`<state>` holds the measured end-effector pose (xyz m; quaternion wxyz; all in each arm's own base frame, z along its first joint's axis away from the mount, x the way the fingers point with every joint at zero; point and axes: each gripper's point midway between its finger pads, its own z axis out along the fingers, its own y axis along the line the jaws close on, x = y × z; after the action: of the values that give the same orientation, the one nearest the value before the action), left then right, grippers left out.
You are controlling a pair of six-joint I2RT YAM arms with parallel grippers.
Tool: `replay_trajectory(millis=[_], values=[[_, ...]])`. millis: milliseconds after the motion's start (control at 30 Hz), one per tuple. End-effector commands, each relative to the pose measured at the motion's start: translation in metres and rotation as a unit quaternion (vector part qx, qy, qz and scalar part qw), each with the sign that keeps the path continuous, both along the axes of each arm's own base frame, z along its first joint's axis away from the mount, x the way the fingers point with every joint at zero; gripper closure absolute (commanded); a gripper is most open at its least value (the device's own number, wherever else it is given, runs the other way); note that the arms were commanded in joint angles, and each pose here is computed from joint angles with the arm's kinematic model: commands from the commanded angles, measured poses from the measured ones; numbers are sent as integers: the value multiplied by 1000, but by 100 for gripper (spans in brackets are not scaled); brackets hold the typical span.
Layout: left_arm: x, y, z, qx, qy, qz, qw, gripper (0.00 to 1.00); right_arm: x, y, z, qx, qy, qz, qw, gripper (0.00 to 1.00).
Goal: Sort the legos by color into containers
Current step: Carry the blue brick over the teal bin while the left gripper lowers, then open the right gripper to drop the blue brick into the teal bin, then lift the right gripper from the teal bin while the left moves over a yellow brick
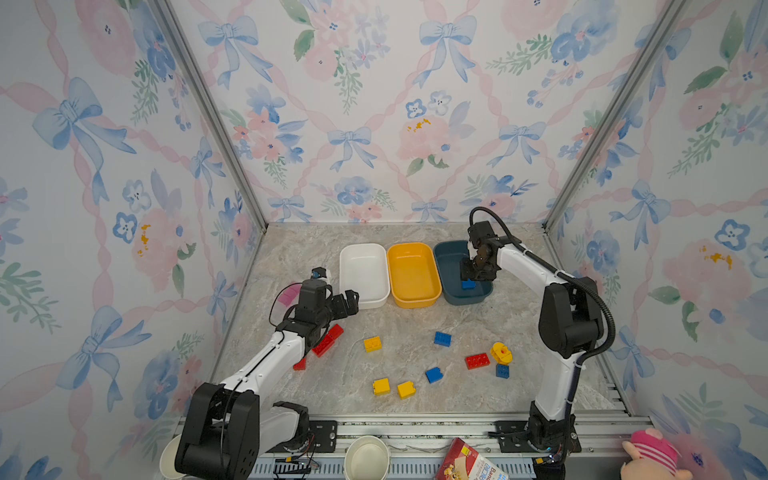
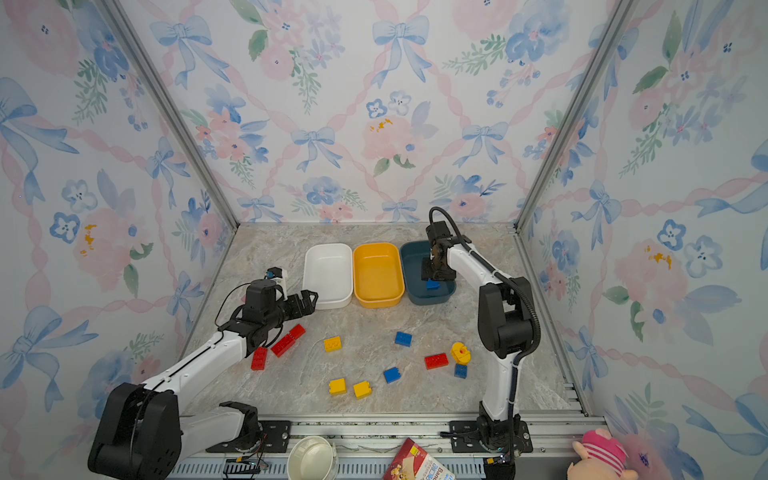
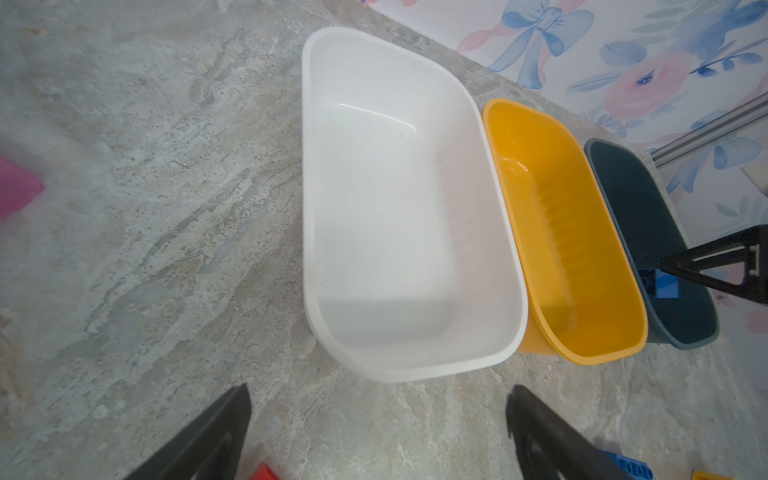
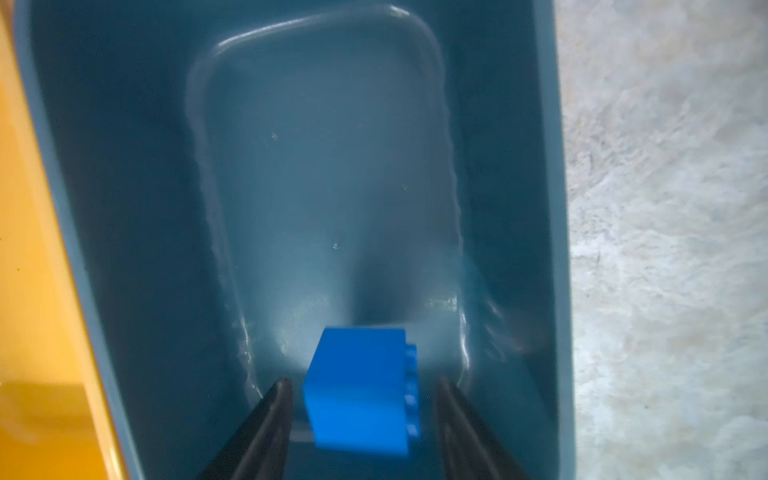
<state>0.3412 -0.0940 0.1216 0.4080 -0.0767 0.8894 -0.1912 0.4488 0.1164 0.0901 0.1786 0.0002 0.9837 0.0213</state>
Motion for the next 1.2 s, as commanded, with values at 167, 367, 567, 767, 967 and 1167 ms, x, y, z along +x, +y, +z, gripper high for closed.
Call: replay_trajectory(millis=[167, 367, 567, 767, 967, 1167], values=[[-4, 2, -7, 1, 17, 9, 1000, 2, 0, -6, 12, -7, -2, -3, 1000, 35], [-7, 2, -10, 1, 25, 9, 1000, 3, -1, -3, 22, -1, -10, -1, 1000, 33], [-11, 2, -12, 2, 35, 10, 999, 3, -10, 1, 31, 9, -14, 2, 1000, 25], [-20, -6, -16, -3, 49, 5, 999, 5, -25, 8, 36, 18, -14, 8, 1000, 18], [-36, -27, -24, -5, 80, -6, 997, 7, -44, 11, 41, 20, -13, 13, 1000, 13], [-65, -51, -36, 49, 148, -21, 988, 10, -65, 8, 47, 22, -10, 12, 1000, 12]])
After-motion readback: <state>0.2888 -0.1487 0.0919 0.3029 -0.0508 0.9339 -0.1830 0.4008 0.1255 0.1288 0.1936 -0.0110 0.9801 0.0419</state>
